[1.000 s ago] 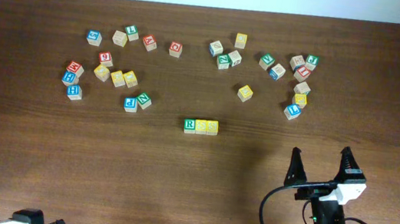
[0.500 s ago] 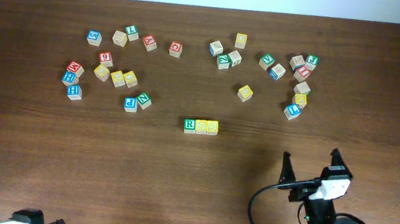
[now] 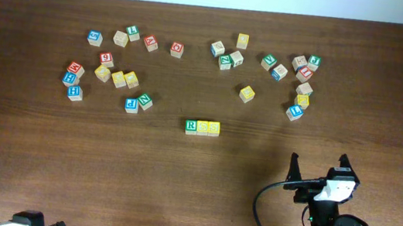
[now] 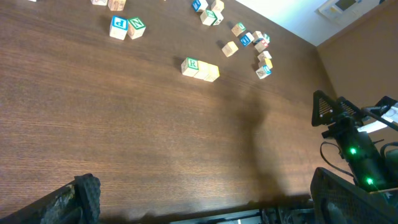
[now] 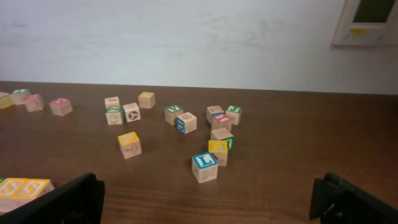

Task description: Spell out RSS

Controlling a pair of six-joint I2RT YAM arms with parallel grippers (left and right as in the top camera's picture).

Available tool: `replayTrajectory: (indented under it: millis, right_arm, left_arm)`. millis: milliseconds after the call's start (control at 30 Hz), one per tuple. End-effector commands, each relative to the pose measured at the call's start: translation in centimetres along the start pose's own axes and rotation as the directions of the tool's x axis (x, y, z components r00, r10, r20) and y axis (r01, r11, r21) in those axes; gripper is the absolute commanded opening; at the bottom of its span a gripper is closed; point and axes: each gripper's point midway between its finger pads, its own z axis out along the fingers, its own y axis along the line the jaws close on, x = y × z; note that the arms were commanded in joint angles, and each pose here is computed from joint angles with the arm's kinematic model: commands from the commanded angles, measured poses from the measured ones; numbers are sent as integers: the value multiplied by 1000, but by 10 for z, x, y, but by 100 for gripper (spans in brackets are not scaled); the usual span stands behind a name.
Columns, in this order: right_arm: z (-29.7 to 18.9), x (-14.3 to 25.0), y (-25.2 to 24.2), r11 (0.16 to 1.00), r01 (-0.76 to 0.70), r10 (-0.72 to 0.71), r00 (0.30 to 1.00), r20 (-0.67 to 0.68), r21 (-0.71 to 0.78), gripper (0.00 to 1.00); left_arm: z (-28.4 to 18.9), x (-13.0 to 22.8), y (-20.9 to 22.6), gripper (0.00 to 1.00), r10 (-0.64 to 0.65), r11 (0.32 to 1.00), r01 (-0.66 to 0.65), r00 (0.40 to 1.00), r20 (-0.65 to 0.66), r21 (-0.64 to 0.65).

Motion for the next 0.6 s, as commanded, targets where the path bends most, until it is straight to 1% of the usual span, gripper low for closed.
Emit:
replayTrajectory:
  millis: [0, 567]
  right_arm:
    - [0, 3, -5, 999, -23, 23, 1000, -4, 29, 98]
    - [0, 2, -4, 999, -23, 23, 1000, 0, 25, 98]
  left_arm:
    - [1, 1, -1, 99, -8, 1000, 8, 1000, -9, 4]
    - [1, 1, -1, 99, -8, 1000, 8, 1000, -9, 4]
